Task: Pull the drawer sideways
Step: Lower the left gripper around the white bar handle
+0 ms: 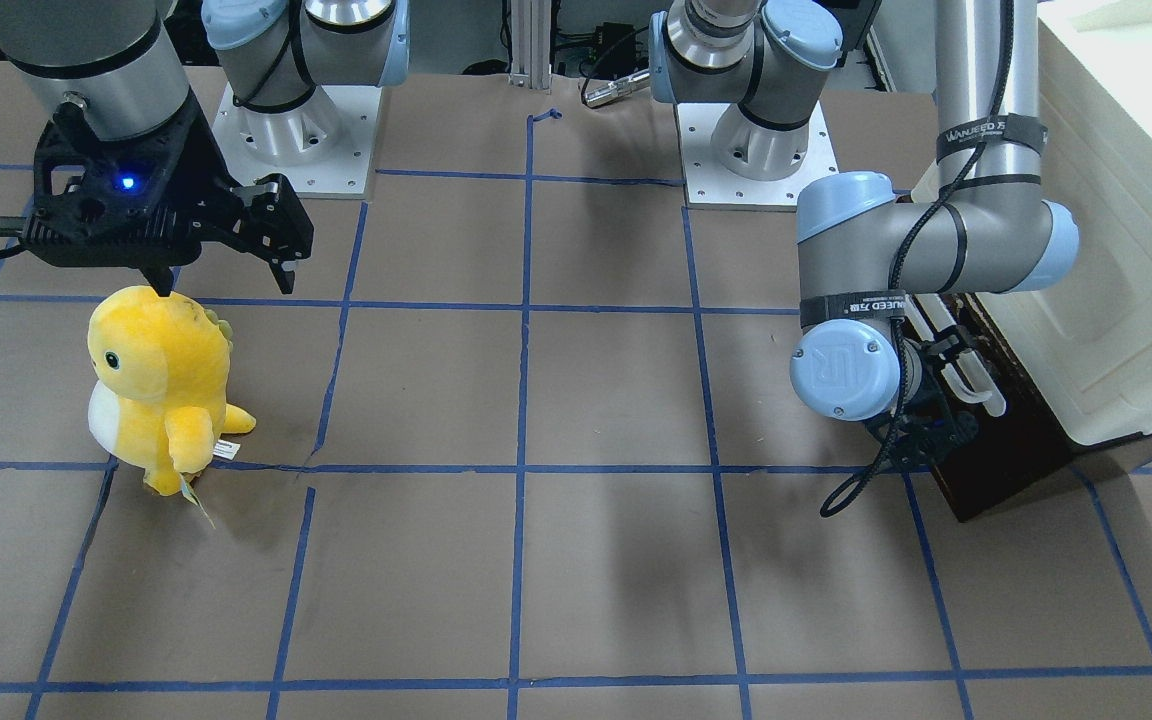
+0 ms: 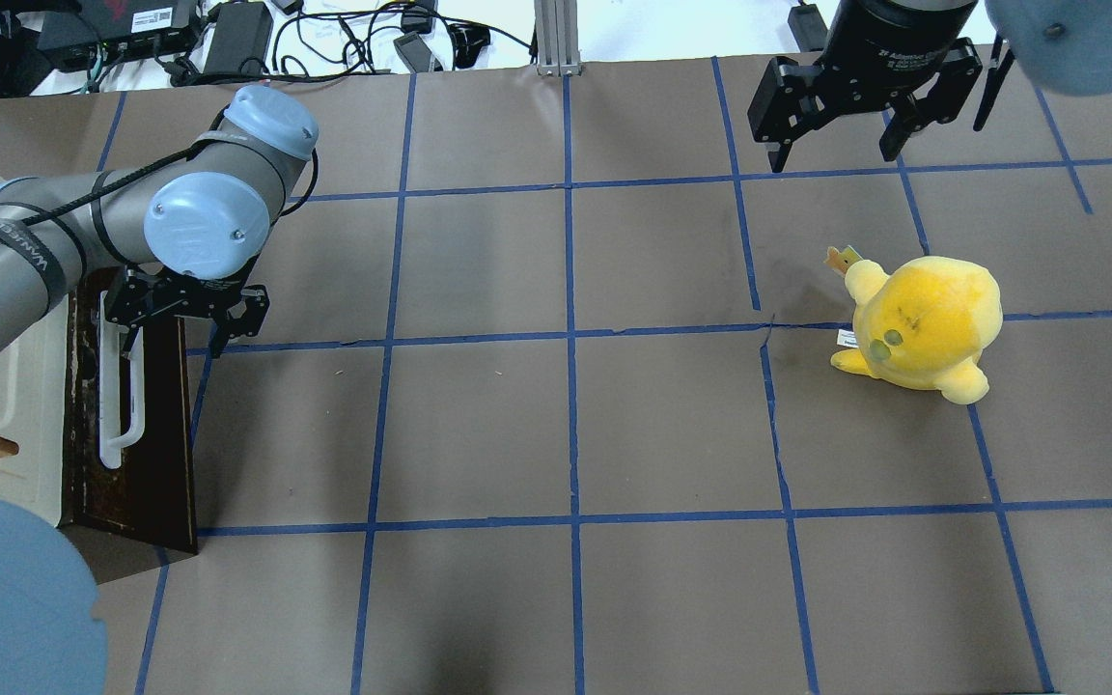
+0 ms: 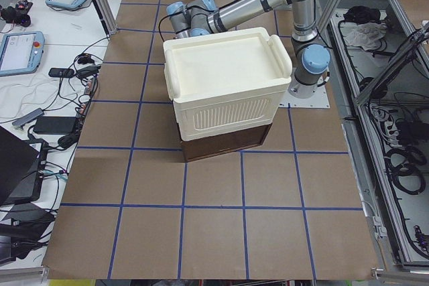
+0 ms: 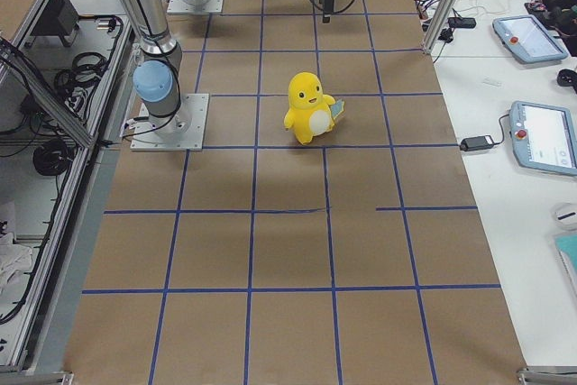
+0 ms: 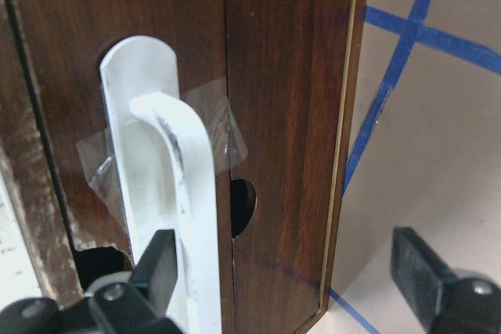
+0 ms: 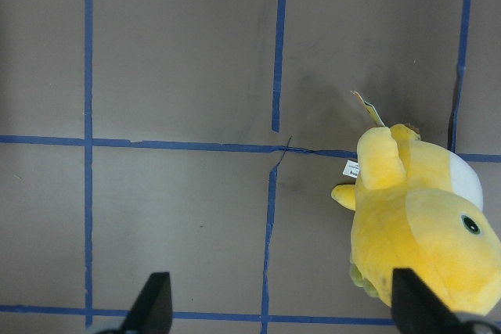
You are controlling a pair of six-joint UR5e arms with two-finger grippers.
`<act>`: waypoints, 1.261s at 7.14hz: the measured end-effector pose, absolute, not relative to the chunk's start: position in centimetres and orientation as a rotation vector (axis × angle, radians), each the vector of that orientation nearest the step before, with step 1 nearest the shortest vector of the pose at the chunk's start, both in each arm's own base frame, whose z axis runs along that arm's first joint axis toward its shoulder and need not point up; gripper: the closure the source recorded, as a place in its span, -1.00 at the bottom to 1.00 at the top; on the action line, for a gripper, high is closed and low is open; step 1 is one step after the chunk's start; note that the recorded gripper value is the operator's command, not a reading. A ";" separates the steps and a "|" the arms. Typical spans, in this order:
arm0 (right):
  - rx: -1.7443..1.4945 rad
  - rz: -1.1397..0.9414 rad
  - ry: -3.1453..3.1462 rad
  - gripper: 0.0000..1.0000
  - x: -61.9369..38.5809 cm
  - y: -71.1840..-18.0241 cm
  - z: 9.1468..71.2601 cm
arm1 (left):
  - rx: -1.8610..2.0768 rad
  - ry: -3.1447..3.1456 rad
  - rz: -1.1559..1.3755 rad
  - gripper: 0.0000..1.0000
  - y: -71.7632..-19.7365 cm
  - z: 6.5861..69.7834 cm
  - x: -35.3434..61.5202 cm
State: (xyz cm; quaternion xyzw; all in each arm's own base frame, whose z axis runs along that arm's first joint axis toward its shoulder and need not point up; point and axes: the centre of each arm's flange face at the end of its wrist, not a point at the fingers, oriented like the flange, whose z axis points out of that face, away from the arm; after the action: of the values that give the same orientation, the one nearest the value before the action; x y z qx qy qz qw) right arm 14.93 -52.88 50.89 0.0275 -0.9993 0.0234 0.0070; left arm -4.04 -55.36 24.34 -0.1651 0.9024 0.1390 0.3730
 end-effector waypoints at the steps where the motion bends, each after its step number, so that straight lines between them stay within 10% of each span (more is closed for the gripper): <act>1: 0.086 0.073 -3.126 -1.00 14.9 -52.9 50.9 | -0.419 2.309 0.360 -0.82 -55.3 24.4 -4.0; 9: 0.087 0.073 -3.126 -1.00 14.9 -52.9 50.9 | -0.422 2.297 0.388 -0.50 -54.0 24.6 -3.9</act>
State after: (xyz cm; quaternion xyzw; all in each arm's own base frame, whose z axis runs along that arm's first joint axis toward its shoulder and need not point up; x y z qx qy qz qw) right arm 14.93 -52.88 50.89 0.0279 -0.9993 0.0233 0.0069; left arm -3.89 -54.03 24.58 -0.1650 0.8985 0.1518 0.3773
